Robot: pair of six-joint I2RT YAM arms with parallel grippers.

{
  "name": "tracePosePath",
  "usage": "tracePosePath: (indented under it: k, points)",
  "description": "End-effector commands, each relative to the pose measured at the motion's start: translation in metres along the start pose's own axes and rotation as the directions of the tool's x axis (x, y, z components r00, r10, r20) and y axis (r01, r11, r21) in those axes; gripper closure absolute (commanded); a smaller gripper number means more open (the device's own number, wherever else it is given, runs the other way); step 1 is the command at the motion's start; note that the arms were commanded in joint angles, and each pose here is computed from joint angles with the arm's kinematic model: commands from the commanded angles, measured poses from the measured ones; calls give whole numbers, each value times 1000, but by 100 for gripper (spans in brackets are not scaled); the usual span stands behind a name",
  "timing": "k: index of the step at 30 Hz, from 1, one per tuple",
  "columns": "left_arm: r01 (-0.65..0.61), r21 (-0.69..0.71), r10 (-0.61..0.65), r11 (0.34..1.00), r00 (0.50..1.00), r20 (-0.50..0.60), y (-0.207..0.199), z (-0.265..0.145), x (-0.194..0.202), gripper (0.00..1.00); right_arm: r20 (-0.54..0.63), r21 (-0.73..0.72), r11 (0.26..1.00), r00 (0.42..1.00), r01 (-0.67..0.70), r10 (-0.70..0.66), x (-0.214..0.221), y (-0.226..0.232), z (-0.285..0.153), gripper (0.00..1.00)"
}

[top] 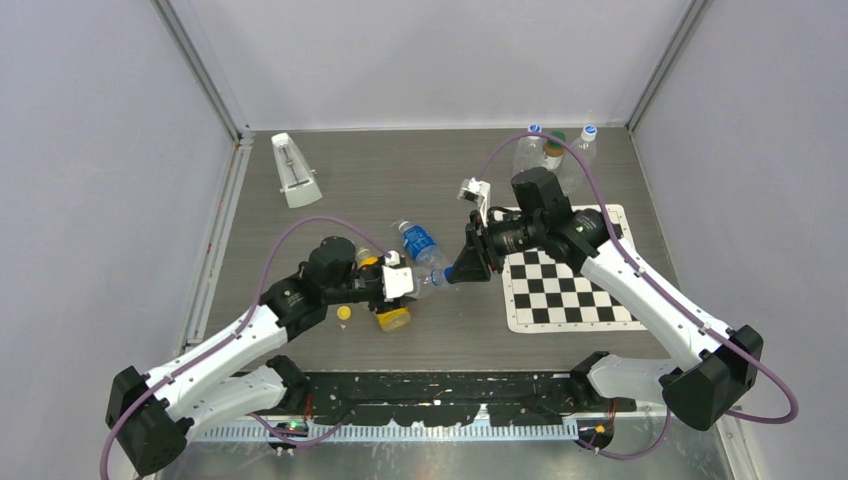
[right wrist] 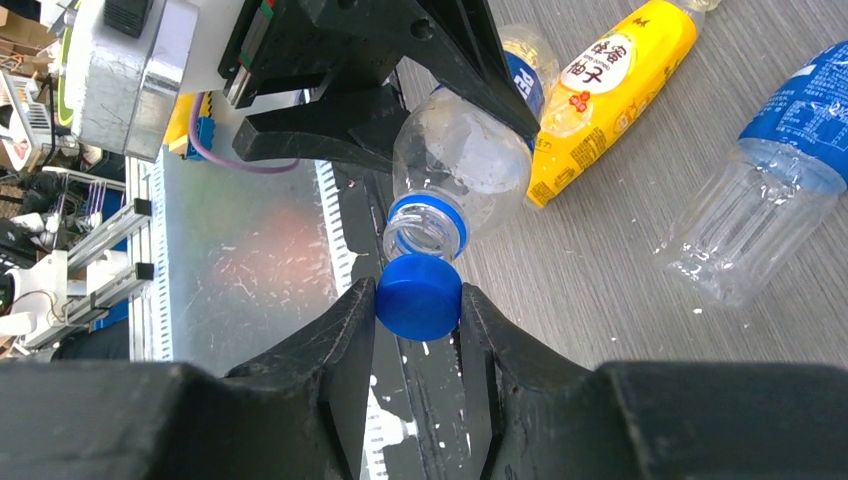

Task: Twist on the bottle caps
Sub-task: Screw the bottle cap onto the plastic bottle.

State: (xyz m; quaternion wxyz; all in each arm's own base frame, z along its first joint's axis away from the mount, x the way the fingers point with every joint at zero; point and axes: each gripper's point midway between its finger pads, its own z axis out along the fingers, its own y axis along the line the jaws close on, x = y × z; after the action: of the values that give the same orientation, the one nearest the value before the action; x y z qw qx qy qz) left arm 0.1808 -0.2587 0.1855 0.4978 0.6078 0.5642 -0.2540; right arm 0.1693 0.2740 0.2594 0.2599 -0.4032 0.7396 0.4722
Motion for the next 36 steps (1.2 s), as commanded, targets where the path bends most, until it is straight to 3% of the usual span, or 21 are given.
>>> tracePosePath:
  k: [1,24,36]
  points:
    - [-5,-3,6,1000,998,59,8,-1,-27,71,50,-8,998,997,62,-62,-12,2,3,83]
    - [60,40,-62,997,998,28,4,-1,-30,83,38,-23,999,998,48,-48,-12,2,13,83]
    - [144,51,-144,988,990,-12,4,-3,-34,84,3,-20,997,997,72,-72,-8,2,17,83]
